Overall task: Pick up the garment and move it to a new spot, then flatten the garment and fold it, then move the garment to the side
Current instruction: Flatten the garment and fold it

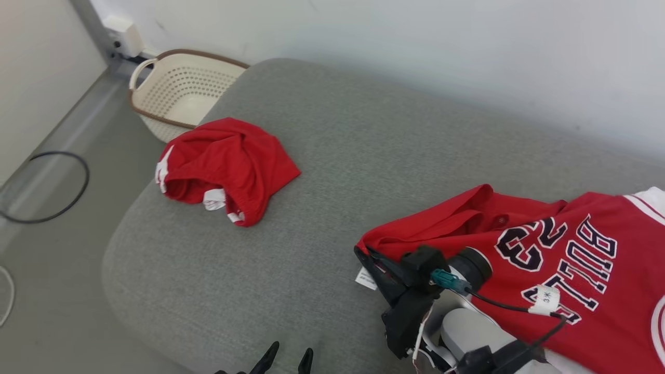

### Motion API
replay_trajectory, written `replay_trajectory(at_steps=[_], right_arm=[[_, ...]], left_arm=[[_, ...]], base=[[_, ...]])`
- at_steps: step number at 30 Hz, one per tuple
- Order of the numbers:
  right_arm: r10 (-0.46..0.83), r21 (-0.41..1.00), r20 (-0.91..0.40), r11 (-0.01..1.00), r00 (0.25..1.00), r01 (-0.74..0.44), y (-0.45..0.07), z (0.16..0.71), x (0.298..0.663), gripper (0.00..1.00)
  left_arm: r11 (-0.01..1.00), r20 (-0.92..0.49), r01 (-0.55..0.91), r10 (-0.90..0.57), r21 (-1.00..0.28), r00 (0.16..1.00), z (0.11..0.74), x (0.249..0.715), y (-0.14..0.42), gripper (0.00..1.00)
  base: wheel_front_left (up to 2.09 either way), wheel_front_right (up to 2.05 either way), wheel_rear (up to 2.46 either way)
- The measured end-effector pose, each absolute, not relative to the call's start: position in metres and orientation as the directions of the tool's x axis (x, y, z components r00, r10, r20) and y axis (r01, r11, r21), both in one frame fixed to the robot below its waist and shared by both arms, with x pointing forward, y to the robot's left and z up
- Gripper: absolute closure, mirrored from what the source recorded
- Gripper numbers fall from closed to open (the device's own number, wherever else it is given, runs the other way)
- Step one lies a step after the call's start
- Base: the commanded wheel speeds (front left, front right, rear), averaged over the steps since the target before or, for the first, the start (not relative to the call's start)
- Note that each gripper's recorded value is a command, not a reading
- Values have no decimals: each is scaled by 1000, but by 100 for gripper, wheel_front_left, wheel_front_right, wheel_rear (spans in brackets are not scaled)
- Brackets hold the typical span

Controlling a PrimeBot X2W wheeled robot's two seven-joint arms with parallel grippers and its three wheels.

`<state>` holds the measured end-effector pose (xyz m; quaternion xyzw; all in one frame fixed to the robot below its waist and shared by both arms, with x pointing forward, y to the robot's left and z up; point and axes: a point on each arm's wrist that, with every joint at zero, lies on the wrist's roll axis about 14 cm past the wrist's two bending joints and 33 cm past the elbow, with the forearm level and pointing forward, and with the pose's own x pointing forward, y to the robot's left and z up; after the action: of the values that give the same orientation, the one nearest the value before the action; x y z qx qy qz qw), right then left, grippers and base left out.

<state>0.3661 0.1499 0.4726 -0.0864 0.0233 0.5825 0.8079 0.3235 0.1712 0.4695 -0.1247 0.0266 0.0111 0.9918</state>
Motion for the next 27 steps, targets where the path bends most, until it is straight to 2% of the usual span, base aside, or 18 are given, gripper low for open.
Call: replay_trajectory(at_steps=[1,2,3,4,7,11,14,15,16,17,18,20,25,27], right_arm=[[943,-114,-142,286,301,-951,156,472,364,100],[947,-113,-146,272,287,-956,161,472,362,94],[947,-102,-156,266,280,-958,164,469,361,94],[948,-89,-165,260,272,-961,167,465,359,0],[959,-39,-119,254,257,-966,178,478,358,0],[952,7,-58,301,301,-953,168,493,367,0],[917,41,-47,399,397,-916,139,492,385,0],[877,61,-59,480,477,-875,112,485,398,0],[857,64,-71,515,511,-855,98,480,402,0],[857,64,-71,515,511,-855,98,480,402,0],[806,73,-93,591,585,-803,67,472,411,0],[749,64,-113,661,653,-748,35,465,420,0],[603,31,-152,795,783,-606,-38,455,434,0],[575,25,-155,815,803,-579,-50,454,437,0]], left_arm=[[968,-58,-41,28,-248,998,469,322,175,0],[968,-61,-53,39,-247,997,468,320,178,0],[967,-64,-64,50,-246,997,468,318,181,0],[967,-68,-73,58,-245,996,466,317,183,0],[965,-81,-103,86,-240,993,463,316,190,0],[967,-85,-98,80,-236,993,462,321,189,0],[970,-78,-80,64,-229,995,463,327,186,0],[972,-71,-57,41,-227,997,465,332,180,0],[973,-66,-40,26,-229,997,466,334,177,0],[973,-66,-40,26,-229,997,466,334,177,0],[973,-59,-16,3,-229,998,468,339,170,0],[973,-52,10,-22,-229,998,469,344,163,0],[969,-39,88,-100,-233,994,472,355,140,0],[967,-38,102,-114,-234,993,472,357,136,0]], base=[[0,0,0],[0,0,0],[0,0,0],[0,0,0],[0,0,0],[0,0,0],[0,0,0],[0,0,0],[0,0,0],[0,0,0],[0,0,0],[0,0,0],[0,0,0],[0,0,0]])
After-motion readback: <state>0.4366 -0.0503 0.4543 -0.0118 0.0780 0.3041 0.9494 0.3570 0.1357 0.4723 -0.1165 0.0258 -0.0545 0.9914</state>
